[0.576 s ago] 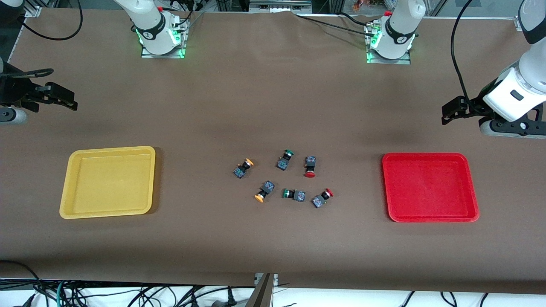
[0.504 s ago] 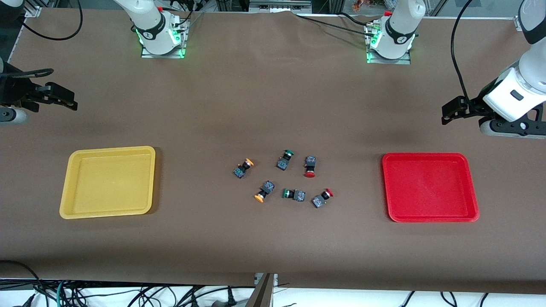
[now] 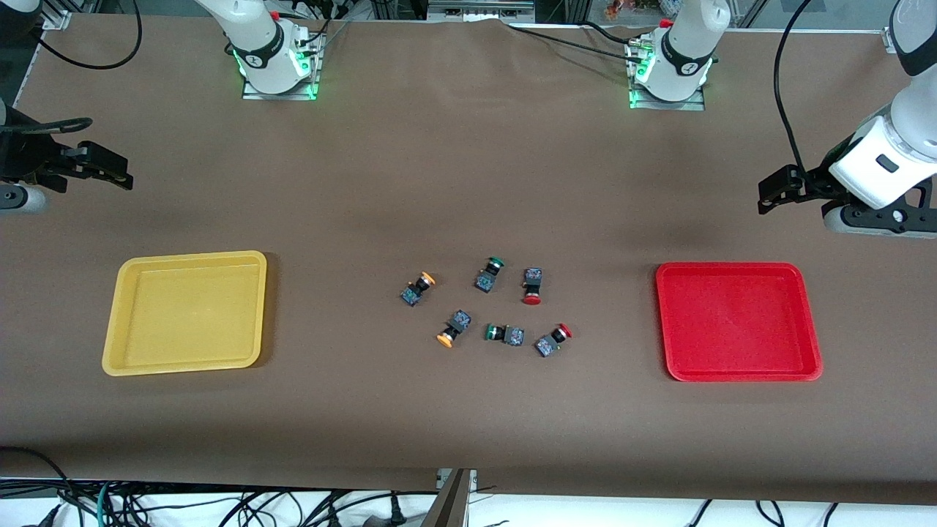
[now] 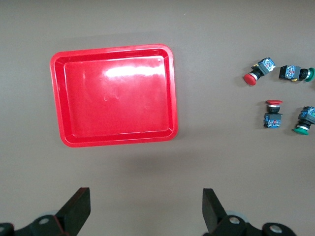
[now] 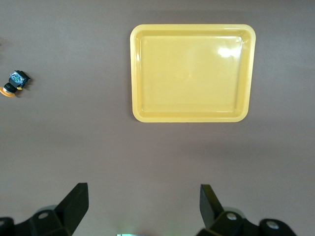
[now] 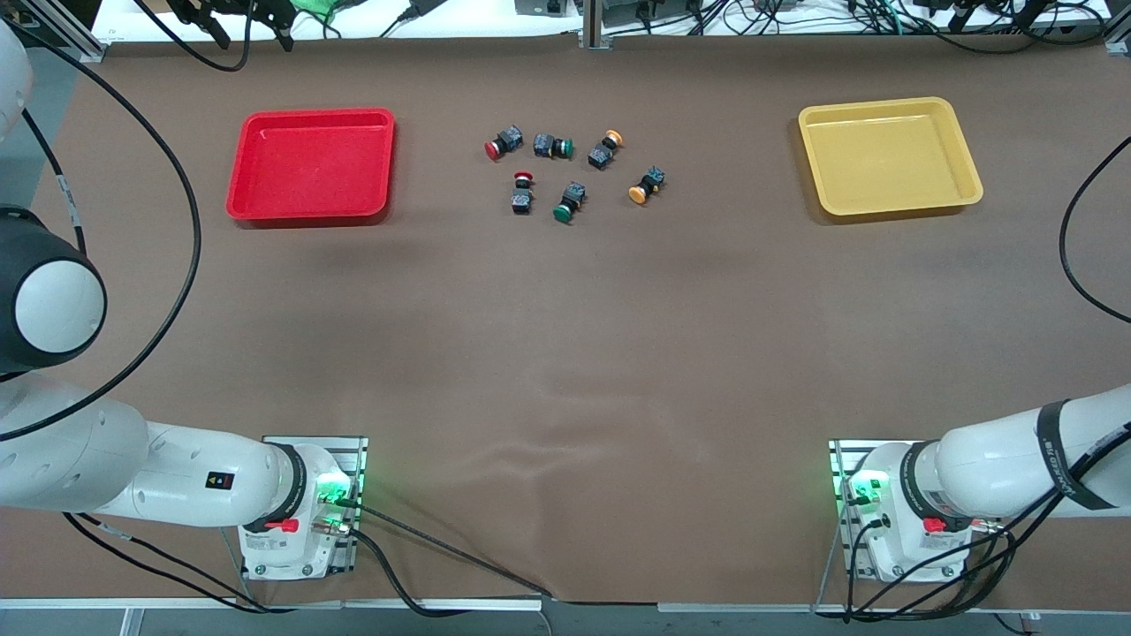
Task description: Place red and yellow buttons in trays
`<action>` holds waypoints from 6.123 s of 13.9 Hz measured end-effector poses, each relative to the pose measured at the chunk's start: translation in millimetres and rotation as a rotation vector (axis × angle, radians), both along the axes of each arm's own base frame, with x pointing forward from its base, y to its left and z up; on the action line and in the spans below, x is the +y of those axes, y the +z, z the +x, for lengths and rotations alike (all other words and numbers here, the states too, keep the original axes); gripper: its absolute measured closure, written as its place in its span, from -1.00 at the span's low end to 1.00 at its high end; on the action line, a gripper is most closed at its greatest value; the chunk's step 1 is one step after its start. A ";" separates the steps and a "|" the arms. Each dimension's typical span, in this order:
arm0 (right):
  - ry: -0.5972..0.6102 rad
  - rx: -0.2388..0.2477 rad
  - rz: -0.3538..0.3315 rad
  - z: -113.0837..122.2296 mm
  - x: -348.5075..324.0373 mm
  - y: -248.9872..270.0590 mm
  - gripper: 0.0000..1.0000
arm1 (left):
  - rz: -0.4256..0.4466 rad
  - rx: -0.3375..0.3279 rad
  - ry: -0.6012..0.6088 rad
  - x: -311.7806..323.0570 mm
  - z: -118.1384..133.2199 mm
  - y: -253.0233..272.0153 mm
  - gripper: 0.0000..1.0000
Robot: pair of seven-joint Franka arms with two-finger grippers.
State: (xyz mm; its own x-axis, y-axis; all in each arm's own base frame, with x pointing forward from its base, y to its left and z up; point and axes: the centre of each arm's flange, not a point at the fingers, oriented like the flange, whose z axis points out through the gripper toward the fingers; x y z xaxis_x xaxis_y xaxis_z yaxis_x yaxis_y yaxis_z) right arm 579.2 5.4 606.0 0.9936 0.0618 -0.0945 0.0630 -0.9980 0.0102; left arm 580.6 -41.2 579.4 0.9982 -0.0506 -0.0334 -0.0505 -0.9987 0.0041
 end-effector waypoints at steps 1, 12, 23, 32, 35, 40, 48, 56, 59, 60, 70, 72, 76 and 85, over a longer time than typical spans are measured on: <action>0.000 0.000 0.000 0.0 0.0 0.0 -1.00 | 0.000 0.000 0.000 0.0 0.0 0.0 -1.00; 0.034 0.050 -0.001 17.3 21.0 -36.5 -1.00 | 0.000 -0.001 0.000 0.1 0.3 -0.1 -1.00; -0.037 0.043 -0.019 72.5 114.8 -161.3 -1.00 | -0.012 0.027 0.014 -1.4 43.1 -75.7 -1.00; -0.427 -0.078 0.021 73.5 288.1 -292.8 -1.00 | -0.057 0.012 -0.004 -78.6 53.6 -111.0 -1.00; -0.523 -0.124 0.058 62.2 336.9 -332.8 -1.00 | -0.054 0.005 0.062 -134.3 46.8 -124.5 -1.00; -0.588 -0.140 0.081 43.1 379.2 -381.8 -1.00 | -0.052 -0.017 0.074 -178.9 50.6 -166.6 -1.00; -0.586 -0.144 0.085 38.2 386.4 -406.6 -1.00 | -0.016 -0.001 0.175 -268.7 27.7 -231.5 -1.00; -0.583 -0.132 0.072 34.3 386.8 -416.0 -0.08 | -0.001 0.011 0.168 -302.4 19.6 -358.2 -1.00; -0.582 -0.130 0.070 34.0 386.5 -417.3 0.19 | 0.005 0.017 0.168 -307.4 14.5 -392.5 -1.00; -0.582 -0.131 0.070 34.5 386.1 -417.1 0.19 | 0.002 0.012 0.167 -309.8 14.0 -394.1 -1.00; -0.272 -0.006 -0.021 109.1 183.6 -347.9 0.19 | -0.002 0.005 0.174 -319.9 8.9 -397.0 -1.00; -0.196 0.018 -0.015 120.7 117.7 -344.9 0.19 | -0.001 0.006 0.174 -324.2 6.0 -397.6 -1.00; -0.113 0.047 -0.001 127.7 -14.3 -350.0 0.19 | -0.001 0.006 0.175 -327.3 4.0 -397.5 -1.00; 0.037 -0.002 -0.039 124.3 -126.8 -377.6 0.19 | 0.000 0.006 0.172 -330.9 1.6 -397.4 0.14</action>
State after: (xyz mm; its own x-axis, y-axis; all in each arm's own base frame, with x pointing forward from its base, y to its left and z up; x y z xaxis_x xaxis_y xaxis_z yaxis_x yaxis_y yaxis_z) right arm 703.5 -121.4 228.4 0.9909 0.0944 -0.0955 0.0994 -0.9938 0.0490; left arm 582.2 -372.1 182.0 0.9919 0.1205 -0.0396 0.1208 -0.9927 0.0041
